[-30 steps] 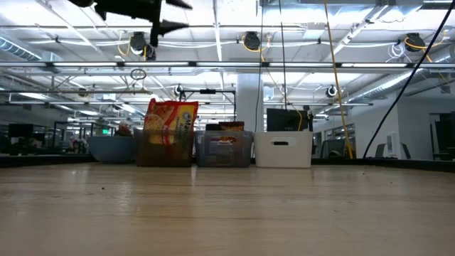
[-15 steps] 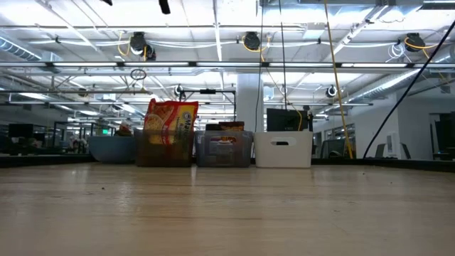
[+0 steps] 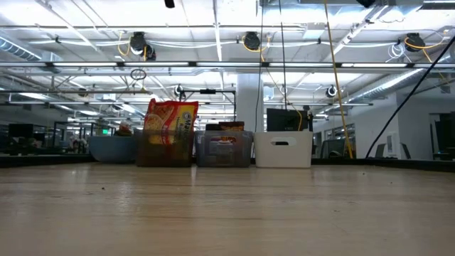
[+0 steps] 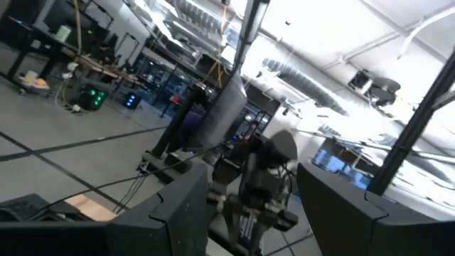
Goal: Pick & Place Food Item
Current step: Put the green seasoning bottle into the right black bin
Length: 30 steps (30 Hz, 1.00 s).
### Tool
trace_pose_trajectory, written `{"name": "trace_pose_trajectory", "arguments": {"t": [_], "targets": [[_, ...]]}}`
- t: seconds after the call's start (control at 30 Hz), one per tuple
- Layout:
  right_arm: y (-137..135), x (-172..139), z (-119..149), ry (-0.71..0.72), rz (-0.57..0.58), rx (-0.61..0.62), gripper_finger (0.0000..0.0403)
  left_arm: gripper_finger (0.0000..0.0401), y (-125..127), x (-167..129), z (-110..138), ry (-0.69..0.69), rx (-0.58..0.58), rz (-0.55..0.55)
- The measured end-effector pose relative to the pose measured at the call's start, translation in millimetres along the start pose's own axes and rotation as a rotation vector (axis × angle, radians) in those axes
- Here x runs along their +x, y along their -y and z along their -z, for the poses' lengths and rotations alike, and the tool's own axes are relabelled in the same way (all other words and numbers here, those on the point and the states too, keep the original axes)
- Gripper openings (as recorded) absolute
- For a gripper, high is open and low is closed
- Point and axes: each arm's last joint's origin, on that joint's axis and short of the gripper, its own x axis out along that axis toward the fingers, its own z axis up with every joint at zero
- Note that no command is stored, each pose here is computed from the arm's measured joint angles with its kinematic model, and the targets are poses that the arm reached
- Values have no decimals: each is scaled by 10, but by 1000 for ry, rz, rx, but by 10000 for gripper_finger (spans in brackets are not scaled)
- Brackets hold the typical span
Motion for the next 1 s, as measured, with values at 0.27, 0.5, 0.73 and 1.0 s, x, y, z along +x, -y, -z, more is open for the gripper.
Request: {"name": "trace_pose_trajectory", "arguments": {"t": [0.27, 0.5, 0.73, 1.0], "targets": [[-76, -85, 304, -338, -212, 116, 206, 227, 215, 68, 165, 43, -33, -53], [-154, -184, 529, -558, -304, 10, 269, 227, 474, 159, 456, 58, -54, -140], [-146, -141, 894, -573, -240, -66, 269, 227, 726, 296, 822, 84, -74, -167], [-73, 92, 1327, -477, -199, 69, 261, 227, 803, 381, 1047, 89, -101, -179]]}}
